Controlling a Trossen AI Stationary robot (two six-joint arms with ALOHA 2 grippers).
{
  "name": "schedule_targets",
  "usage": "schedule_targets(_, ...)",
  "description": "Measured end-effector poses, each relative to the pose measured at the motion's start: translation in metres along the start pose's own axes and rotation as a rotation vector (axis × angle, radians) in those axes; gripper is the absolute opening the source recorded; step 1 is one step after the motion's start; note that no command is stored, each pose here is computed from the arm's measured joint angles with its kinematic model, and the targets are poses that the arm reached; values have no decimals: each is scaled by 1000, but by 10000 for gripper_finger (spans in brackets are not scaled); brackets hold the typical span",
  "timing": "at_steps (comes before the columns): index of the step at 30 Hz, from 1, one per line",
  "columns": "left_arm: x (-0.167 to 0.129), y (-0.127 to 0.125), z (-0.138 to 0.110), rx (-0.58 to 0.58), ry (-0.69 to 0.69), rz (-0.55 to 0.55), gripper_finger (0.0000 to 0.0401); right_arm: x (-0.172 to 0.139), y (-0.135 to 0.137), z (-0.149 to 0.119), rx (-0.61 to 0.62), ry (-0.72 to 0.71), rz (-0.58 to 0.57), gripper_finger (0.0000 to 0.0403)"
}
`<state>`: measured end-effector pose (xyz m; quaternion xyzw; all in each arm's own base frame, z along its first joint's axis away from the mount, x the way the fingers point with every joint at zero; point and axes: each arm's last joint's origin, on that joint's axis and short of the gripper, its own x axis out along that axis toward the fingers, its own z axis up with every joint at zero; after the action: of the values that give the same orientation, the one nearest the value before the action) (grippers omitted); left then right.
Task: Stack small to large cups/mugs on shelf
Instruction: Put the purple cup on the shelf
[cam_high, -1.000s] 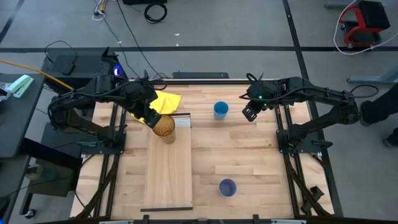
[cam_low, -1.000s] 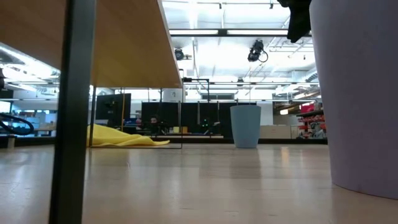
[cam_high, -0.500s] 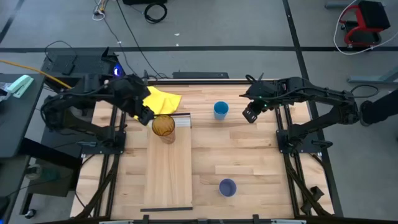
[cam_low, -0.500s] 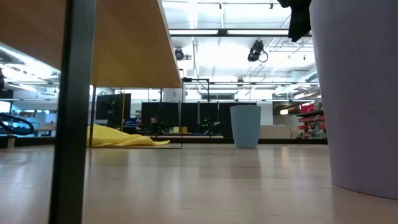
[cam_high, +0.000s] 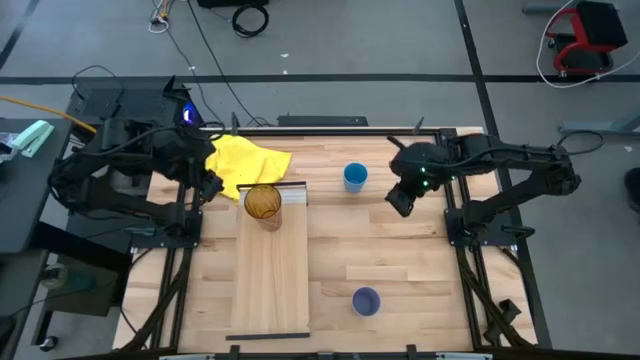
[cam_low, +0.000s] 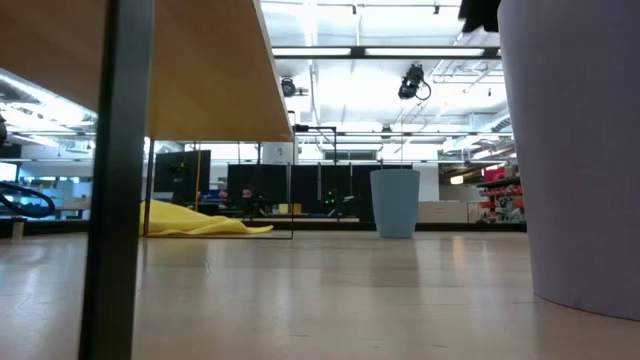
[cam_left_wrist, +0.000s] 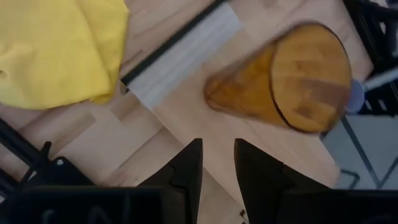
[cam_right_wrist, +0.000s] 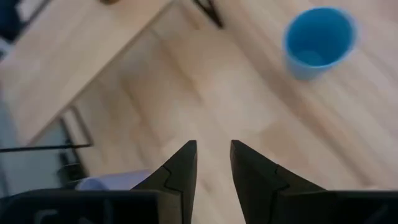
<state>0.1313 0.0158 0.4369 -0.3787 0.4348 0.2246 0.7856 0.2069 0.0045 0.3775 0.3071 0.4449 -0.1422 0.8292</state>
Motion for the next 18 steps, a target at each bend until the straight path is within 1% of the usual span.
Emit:
schedule_targets(8,-2,-9,-14,107,48,-53,88,1,33,-32,47,104,76,105)
schedule_targets(10,-2,-11,-18,102,60,-61,84,5,42,-41,45,138,81,105)
schedule_targets(14,-3,-16,-24,75,82,-73,78,18,62,-58,-29,203,78,105)
schedule_targets(18,-3,-19,-29,12,69,-60,72,38,82,-75,-159,265,61,105)
